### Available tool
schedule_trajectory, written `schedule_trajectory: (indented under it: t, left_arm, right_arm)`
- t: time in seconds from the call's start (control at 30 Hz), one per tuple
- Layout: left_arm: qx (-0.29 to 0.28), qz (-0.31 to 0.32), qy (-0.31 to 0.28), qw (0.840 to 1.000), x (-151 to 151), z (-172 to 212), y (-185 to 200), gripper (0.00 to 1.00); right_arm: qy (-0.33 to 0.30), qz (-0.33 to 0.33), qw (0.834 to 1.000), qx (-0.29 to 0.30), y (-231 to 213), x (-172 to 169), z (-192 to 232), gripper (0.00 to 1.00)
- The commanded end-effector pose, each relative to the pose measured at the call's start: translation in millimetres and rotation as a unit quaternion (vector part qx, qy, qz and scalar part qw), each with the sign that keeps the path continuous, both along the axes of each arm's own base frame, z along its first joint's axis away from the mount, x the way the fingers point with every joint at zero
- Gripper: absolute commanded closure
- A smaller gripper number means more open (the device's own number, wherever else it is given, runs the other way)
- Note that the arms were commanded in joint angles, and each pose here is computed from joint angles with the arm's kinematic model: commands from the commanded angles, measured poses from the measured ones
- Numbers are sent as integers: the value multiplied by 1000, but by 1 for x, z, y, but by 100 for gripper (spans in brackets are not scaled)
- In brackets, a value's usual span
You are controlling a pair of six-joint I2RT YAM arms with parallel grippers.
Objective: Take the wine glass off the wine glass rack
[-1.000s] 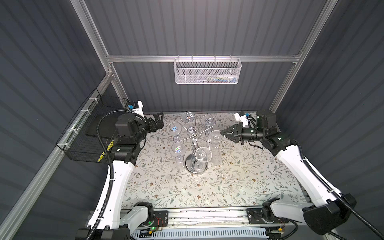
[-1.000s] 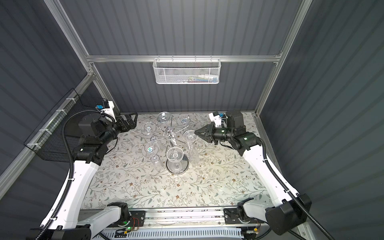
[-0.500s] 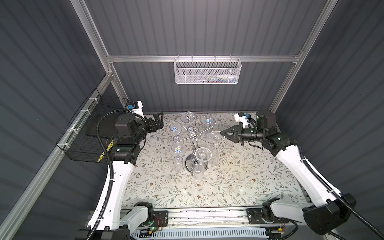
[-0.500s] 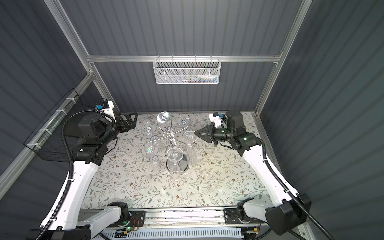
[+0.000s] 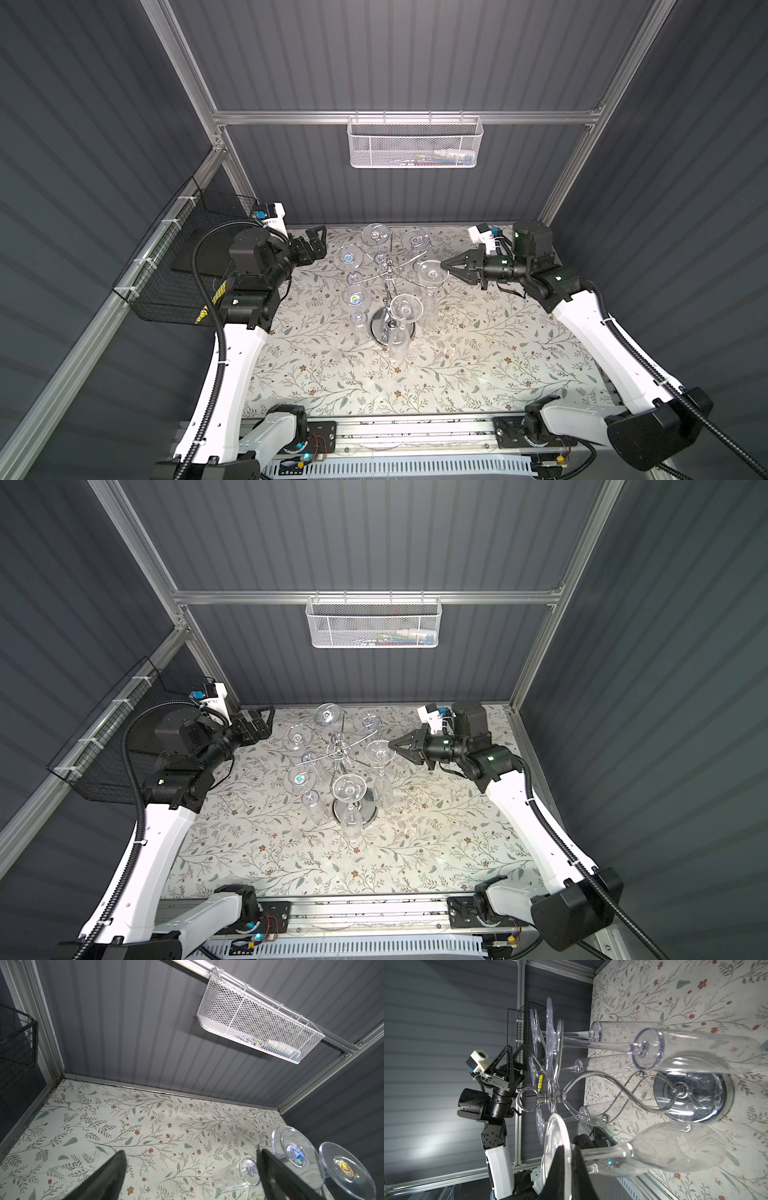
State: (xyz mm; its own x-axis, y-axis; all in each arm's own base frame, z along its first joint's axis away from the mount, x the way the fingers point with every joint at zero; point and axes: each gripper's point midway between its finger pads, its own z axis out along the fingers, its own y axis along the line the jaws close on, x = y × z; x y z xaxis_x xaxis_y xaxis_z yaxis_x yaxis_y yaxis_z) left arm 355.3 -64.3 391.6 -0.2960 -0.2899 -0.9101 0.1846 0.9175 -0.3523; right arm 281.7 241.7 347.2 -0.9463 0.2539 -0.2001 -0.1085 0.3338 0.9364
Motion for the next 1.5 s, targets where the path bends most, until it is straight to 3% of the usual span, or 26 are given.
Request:
schedule_trajectory:
  t: [0.0, 1.47]
  left_arm:
    - [-7, -3, -7, 1000, -7, 8, 0, 1]
    - [-19, -9, -6, 1000, -5, 8, -3, 1]
  right_arm:
    - [-25, 12, 1000, 13, 1, -9, 20, 100]
    - [-28, 18, 999, 14, -3, -28, 39, 100]
